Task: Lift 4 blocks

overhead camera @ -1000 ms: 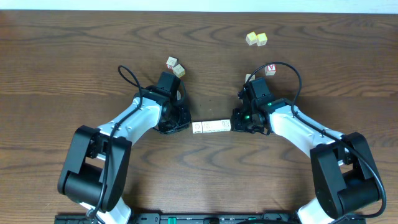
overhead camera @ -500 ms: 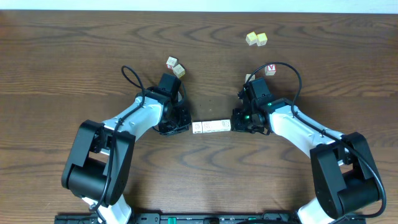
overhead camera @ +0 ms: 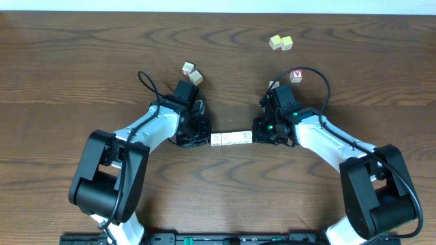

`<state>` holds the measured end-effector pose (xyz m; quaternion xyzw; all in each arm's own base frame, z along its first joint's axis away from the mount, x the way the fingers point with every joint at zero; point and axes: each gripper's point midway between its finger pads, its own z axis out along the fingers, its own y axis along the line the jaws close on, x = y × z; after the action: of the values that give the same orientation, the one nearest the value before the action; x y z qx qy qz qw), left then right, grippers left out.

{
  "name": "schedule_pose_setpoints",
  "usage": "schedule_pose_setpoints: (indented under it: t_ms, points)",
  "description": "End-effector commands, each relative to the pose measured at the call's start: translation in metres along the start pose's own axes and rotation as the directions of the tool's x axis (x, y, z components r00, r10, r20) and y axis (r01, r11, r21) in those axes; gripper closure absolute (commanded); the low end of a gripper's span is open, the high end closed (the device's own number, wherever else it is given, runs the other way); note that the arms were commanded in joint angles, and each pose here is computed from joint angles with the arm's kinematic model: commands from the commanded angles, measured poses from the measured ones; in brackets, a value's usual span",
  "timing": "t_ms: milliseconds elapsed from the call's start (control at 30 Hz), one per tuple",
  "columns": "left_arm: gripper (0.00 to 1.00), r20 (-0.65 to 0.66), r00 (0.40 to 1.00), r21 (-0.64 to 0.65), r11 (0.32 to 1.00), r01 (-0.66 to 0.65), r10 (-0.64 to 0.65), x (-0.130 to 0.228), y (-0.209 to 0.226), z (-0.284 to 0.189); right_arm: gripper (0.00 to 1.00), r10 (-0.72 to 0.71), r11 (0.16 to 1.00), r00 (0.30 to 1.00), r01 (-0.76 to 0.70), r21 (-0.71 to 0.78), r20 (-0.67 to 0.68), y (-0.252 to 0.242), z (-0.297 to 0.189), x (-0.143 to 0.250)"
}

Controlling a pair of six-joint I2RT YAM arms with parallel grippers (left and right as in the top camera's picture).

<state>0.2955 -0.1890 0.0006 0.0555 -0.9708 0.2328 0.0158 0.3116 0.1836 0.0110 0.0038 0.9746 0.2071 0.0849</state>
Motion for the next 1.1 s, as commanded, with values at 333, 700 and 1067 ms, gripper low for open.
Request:
schedule_pose_setpoints:
  t_ms: [333,700,1067]
  points:
    - [0.93,-0.019,1.0,0.01,1.0,-0.018,0.019,0.004,0.0,0.005,0.99,0.001,0.999,1.0,-0.002,-0.036,-0.022,0.009,0.002,0.005]
    - [0.93,-0.033,0.998,0.046,0.998,-0.043,0.044,0.006,-0.006,0.005,0.99,-0.002,0.998,1.0,0.0,-0.068,-0.03,0.015,0.002,0.006]
    - [0.93,-0.036,0.997,0.099,0.993,-0.063,0.066,0.008,-0.017,0.0,0.99,-0.01,0.993,0.999,0.006,-0.116,-0.033,0.023,0.001,0.005]
